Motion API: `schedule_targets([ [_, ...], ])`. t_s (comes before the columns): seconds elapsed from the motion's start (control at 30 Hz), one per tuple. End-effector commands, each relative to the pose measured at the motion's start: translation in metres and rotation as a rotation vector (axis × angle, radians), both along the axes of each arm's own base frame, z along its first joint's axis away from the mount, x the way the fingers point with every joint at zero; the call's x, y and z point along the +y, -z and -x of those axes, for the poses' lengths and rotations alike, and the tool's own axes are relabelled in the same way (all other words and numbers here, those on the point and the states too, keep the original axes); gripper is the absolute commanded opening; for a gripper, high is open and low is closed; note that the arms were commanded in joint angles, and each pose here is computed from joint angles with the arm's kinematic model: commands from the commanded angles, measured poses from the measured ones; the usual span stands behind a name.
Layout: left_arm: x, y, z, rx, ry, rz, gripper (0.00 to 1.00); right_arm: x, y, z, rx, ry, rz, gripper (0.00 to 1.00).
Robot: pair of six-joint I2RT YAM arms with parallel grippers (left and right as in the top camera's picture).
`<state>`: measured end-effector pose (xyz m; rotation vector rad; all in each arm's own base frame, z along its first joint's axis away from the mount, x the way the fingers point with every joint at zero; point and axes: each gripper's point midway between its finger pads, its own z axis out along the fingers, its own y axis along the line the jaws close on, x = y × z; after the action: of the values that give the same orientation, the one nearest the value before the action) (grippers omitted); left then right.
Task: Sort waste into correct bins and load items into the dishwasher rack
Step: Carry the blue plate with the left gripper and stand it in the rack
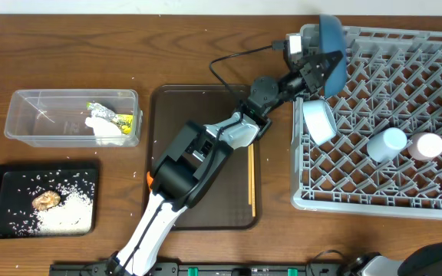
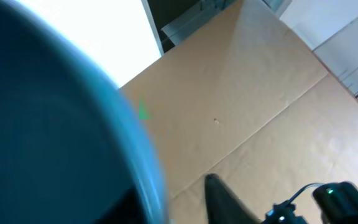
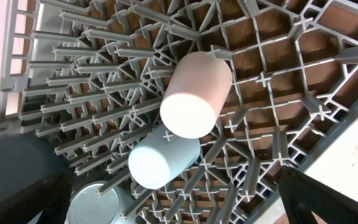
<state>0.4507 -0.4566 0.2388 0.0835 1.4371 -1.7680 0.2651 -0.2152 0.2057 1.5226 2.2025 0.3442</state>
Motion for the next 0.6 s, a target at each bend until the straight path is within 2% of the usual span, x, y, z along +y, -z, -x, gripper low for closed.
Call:
schedule_targets([
  [0.0,0.000,-0.016,-0.002,-0.015,0.006,0.009,0.48,-0.002,-0.002,0.001,0.000,-0.009,0.016,0.99],
  [0.03,0.000,-0.013,-0.003,-0.005,0.006,0.001,0.53,-0.002,-0.002,0.001,0.000,-0.010,0.016,0.99],
  [0.17,0.001,-0.001,-0.008,0.016,0.011,-0.045,0.61,-0.002,-0.002,0.001,0.000,-0.010,0.016,0.99],
  [0.33,0.007,0.006,-0.012,-0.028,0.029,-0.104,0.65,-0.002,-0.002,0.001,0.000,-0.009,0.016,0.99],
  [0.57,0.024,0.032,-0.026,0.004,0.076,-0.206,0.66,-0.002,-0.002,0.001,0.001,-0.010,0.015,0.99],
])
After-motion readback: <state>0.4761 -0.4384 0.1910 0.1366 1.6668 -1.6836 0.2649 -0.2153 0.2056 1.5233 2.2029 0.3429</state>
